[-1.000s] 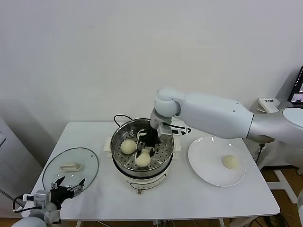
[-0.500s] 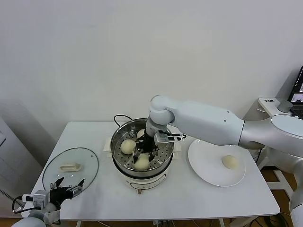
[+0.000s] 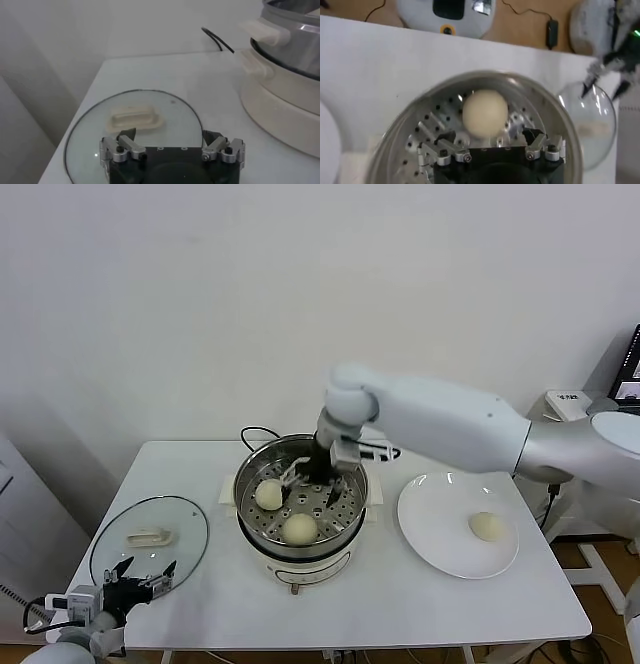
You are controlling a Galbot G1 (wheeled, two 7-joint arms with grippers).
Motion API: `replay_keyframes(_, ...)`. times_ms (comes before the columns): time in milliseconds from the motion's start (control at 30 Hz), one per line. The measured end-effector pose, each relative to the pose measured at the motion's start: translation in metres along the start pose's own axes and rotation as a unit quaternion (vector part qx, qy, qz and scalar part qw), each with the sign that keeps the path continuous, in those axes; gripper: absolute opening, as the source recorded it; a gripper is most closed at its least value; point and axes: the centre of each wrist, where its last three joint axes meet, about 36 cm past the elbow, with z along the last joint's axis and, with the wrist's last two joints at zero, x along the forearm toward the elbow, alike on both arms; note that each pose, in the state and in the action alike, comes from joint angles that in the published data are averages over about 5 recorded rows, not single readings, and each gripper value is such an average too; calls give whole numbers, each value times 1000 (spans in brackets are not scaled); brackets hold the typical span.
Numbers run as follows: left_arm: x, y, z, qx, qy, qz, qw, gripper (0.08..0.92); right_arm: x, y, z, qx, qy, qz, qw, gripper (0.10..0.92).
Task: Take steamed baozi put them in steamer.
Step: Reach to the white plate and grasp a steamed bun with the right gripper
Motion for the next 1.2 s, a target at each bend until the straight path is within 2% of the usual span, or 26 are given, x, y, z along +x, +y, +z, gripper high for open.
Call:
replay_keyframes(233, 0, 0, -2, -1, -2, 0, 1000, 823, 55, 49, 37, -143, 40, -6, 989, 823)
replay_keyframes(500, -1, 1, -3, -2, -3, 0, 1000, 823, 83, 134, 65, -310, 53, -29, 949, 823)
replay_keyframes(833, -1, 2, -6, 0, -6, -1, 1000, 823, 83, 235, 73, -436, 66, -58, 896, 823)
replay_keyframes(1200, -2, 3, -6, 1, -5, -2, 1000, 823, 50, 313, 66, -507, 84, -80, 854, 823)
